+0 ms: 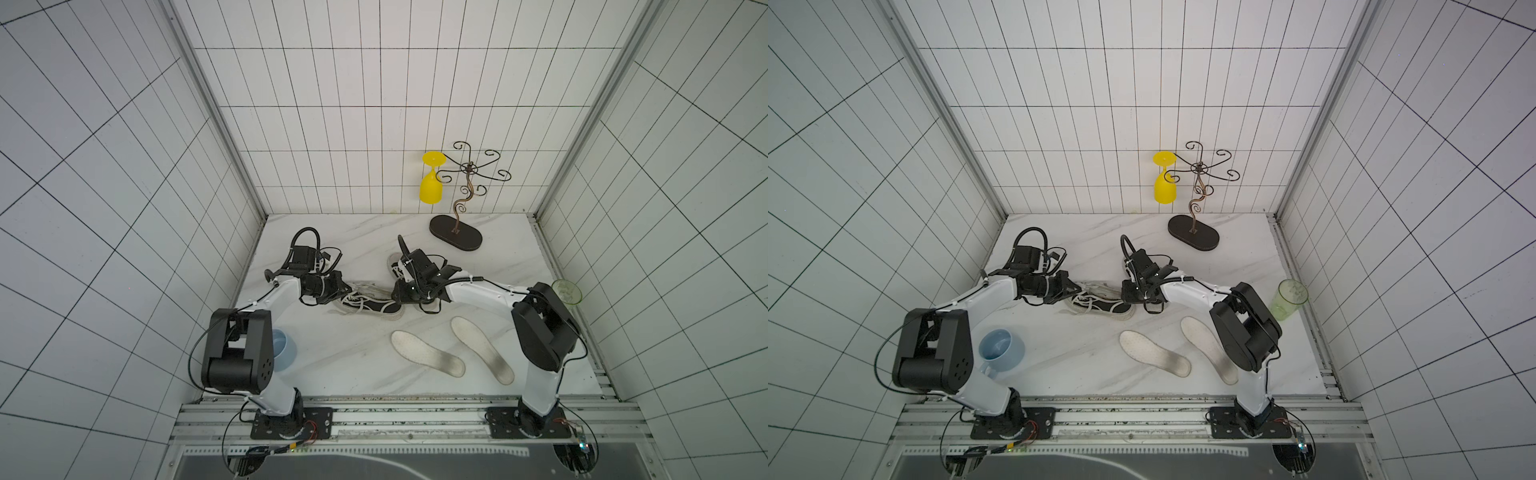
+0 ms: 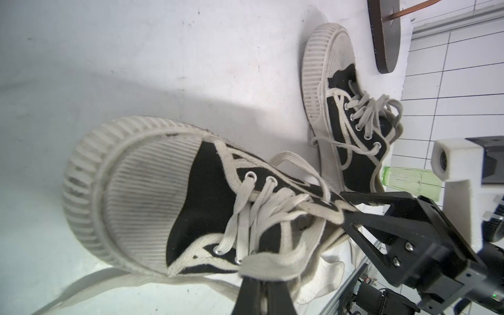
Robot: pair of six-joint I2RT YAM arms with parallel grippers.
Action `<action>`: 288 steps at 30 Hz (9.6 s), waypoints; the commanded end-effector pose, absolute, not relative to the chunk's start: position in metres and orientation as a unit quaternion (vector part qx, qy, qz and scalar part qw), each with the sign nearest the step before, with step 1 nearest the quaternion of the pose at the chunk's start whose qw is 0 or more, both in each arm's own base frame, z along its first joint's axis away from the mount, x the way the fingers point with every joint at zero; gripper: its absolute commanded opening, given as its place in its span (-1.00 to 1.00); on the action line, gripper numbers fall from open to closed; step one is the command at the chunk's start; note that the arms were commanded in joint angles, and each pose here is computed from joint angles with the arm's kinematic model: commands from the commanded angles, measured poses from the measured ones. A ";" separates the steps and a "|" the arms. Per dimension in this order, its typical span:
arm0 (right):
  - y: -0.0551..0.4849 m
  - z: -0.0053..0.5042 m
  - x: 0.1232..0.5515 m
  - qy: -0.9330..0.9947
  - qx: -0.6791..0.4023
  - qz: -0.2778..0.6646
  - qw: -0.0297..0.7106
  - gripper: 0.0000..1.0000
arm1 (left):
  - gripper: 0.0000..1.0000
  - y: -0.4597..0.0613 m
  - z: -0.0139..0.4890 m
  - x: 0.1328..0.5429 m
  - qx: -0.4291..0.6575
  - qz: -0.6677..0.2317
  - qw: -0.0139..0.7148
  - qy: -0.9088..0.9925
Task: Insert the insole into the shoe
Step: Adjust the shoe at the center of the board, then pick up the insole from the center of the board.
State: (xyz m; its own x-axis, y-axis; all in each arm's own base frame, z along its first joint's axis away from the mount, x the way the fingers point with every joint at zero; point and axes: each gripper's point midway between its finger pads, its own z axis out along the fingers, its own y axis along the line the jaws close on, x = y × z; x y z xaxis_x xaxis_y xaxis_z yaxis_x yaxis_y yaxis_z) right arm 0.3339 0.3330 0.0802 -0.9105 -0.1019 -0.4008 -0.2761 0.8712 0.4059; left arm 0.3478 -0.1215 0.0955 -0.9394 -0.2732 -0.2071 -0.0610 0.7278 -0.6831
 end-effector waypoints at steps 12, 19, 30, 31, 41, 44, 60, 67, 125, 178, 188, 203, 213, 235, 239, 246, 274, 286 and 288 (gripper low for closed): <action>0.354 0.159 0.348 0.928 -0.139 0.269 0.220 0.25 | -0.42 -0.121 0.139 0.376 -0.052 -0.301 0.211 0.929; 0.309 0.172 0.330 0.932 -0.128 0.262 0.214 0.29 | -0.24 -0.112 0.170 0.358 -0.056 -0.266 0.240 0.932; 0.213 0.115 0.251 0.959 -0.067 0.222 0.161 0.27 | -0.04 -0.200 0.169 0.246 0.022 -0.224 0.224 0.948; 0.207 0.111 0.248 0.961 -0.061 0.216 0.159 0.26 | -0.05 -0.213 0.159 0.234 0.034 -0.224 0.216 0.950; 0.198 0.080 0.209 0.956 -0.071 0.251 0.132 0.20 | 0.08 -0.261 0.078 0.204 0.016 -0.198 0.164 0.966; 0.194 0.069 0.200 0.958 -0.062 0.250 0.122 0.17 | 0.08 -0.263 0.061 0.209 -0.013 -0.184 0.155 0.971; 0.204 0.056 0.176 0.958 -0.070 0.265 0.079 0.03 | -0.29 -0.272 0.015 0.217 -0.008 -0.177 0.154 0.972; 0.214 0.051 0.154 0.954 -0.094 0.282 0.034 -0.14 | -0.36 -0.269 0.011 0.215 -0.012 -0.170 0.150 0.974; 0.263 0.162 0.244 0.865 -0.281 0.337 0.244 0.28 | -1.00 -0.289 0.205 0.256 0.341 -0.349 0.236 0.840; 0.311 0.193 0.234 0.778 -0.311 0.509 0.197 -0.84 | -0.07 -0.277 0.176 0.256 0.246 -0.422 0.209 0.847; 0.304 0.163 0.261 0.832 -0.297 0.409 0.230 -0.72 | -0.96 -0.278 0.182 0.281 0.137 -0.397 0.209 0.883; 0.331 0.164 0.234 0.809 -0.338 0.409 0.255 0.34 | -1.00 -0.263 0.175 0.294 -0.054 -0.335 0.229 0.912; 0.320 0.142 0.255 0.846 -0.319 0.299 0.305 0.44 | -1.00 -0.266 0.169 0.286 -0.115 -0.351 0.175 0.912; 0.343 0.134 0.251 0.841 -0.349 0.223 0.349 0.37 | -1.00 -0.247 0.157 0.287 -0.202 -0.353 0.132 0.904; 0.349 0.138 0.252 0.837 -0.350 0.231 0.352 0.35 | -1.00 -0.249 0.156 0.286 -0.201 -0.358 0.128 0.903; 0.354 0.140 0.260 0.834 -0.351 0.224 0.361 0.33 | -1.00 -0.256 0.159 0.284 -0.184 -0.359 0.124 0.907; 0.341 0.139 0.264 0.849 -0.375 0.199 0.314 -0.35 | -0.10 -0.191 0.198 0.307 -0.147 -0.273 0.213 0.927; 0.328 0.141 0.276 0.872 -0.363 0.167 0.283 -0.36 | 0.21 -0.146 0.159 0.340 -0.031 -0.072 0.235 0.969; 0.326 0.141 0.279 0.875 -0.357 0.171 0.279 -0.36 | 0.23 -0.150 0.155 0.343 -0.015 -0.052 0.240 0.969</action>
